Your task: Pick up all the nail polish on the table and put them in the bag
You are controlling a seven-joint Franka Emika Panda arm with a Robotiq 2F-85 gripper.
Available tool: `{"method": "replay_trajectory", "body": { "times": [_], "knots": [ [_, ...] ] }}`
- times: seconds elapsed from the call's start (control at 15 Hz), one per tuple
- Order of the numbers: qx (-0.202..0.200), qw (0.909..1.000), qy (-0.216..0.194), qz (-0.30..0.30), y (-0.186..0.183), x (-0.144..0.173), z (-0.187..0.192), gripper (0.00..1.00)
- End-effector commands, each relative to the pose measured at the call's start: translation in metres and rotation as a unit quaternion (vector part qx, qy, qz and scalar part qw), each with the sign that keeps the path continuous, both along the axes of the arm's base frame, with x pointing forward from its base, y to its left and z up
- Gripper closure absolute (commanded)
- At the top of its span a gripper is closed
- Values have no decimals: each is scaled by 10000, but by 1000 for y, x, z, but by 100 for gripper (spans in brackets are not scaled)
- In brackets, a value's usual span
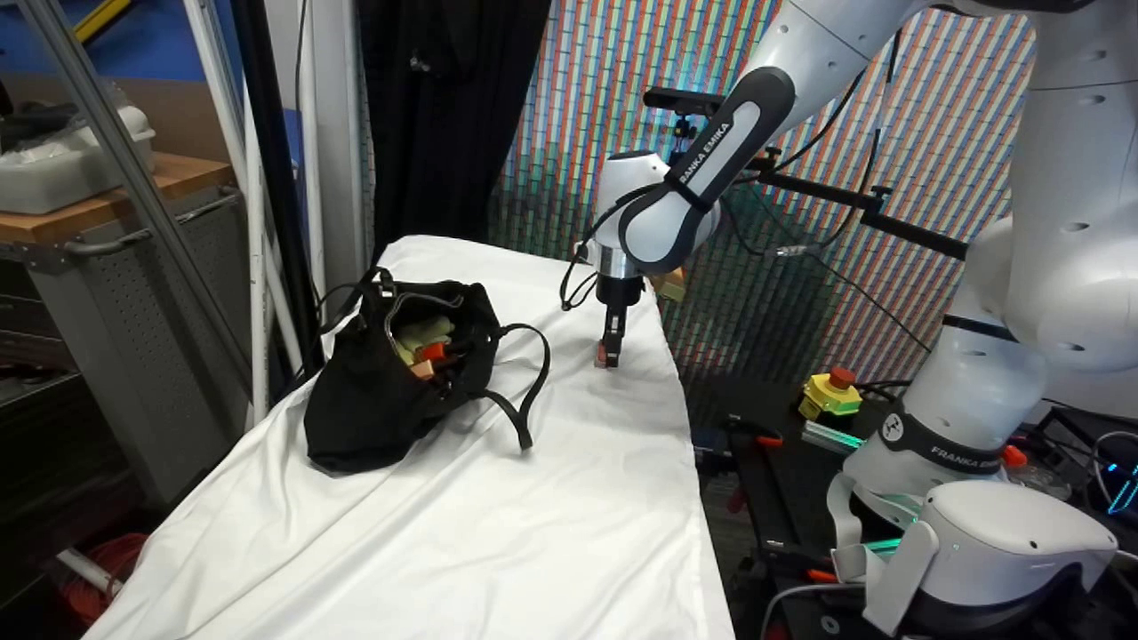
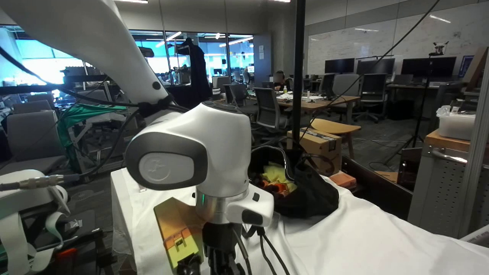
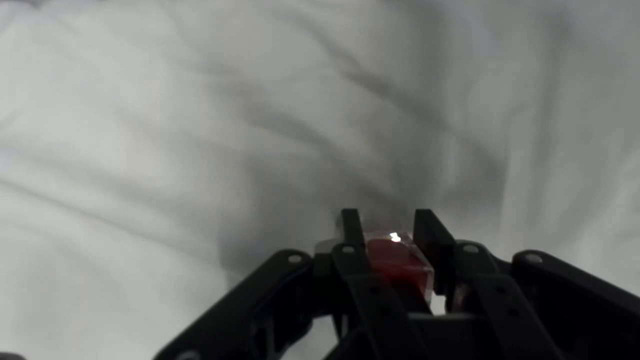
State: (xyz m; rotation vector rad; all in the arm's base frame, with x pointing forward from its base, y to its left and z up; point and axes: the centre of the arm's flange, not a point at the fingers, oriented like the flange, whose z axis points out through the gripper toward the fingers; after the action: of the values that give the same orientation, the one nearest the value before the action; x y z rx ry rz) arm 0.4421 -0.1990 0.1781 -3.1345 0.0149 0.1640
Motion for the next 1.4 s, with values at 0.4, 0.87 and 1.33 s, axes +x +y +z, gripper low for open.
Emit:
{"method": "replay_trajectory", "body": {
  "times": [0.4, 0.87, 1.33],
  "knots": [
    [-596, 9937, -540, 776, 81, 103, 69, 85],
    [-854, 9822, -921, 1398, 142, 157, 122, 85],
    [-993, 9666, -1423, 1885, 187, 172, 176, 85]
  ]
}}
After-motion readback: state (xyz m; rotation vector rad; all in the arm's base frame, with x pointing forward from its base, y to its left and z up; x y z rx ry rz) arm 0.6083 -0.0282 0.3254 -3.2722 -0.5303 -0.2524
